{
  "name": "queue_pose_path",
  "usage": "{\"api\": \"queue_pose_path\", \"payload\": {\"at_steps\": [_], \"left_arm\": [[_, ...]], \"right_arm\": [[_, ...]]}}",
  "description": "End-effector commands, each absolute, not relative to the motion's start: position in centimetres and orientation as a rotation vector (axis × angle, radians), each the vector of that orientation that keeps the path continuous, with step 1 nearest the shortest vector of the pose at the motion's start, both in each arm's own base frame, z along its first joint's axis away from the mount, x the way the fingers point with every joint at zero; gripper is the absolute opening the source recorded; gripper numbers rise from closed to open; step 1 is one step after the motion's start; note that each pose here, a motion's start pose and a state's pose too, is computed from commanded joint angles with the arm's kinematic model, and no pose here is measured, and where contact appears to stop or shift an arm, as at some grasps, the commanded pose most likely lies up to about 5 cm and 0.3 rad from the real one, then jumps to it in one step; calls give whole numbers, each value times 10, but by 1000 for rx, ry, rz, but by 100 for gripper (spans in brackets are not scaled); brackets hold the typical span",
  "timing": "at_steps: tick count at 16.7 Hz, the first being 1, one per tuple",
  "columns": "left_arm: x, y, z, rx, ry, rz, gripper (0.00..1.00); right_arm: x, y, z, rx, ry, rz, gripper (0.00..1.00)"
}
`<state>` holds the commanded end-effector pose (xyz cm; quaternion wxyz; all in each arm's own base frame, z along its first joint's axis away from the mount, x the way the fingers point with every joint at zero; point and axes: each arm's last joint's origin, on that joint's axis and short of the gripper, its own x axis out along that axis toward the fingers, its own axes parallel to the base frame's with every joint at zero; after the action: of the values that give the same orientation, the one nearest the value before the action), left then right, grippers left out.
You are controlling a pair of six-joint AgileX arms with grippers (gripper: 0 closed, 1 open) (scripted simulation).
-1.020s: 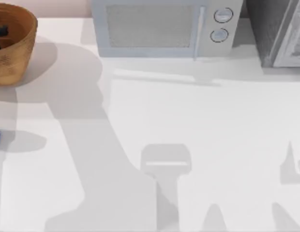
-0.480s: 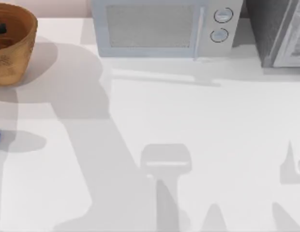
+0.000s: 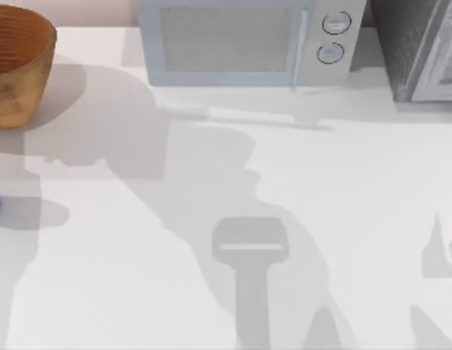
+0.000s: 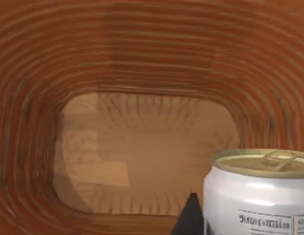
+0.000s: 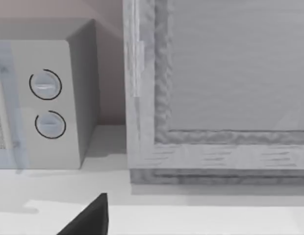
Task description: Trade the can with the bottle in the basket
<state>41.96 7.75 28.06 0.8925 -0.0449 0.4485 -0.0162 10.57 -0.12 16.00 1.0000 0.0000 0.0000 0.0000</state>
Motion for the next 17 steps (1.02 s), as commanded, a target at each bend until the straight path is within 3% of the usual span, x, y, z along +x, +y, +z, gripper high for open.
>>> {"api": "queue_pose_path", "payload": {"at_steps": [4,7,12,17], "left_arm": [[319,45,329,-38,676,1,0],[237,25,328,-11,482,15,0],[139,6,265,2,211,20,0],[108,0,189,0,48,9,0]], "right_arm": [[106,-1,160,0,0,0,100],[106,-1,160,0,0,0,100],[106,-1,160,0,0,0,100],[106,-1,160,0,0,0,100]]}}
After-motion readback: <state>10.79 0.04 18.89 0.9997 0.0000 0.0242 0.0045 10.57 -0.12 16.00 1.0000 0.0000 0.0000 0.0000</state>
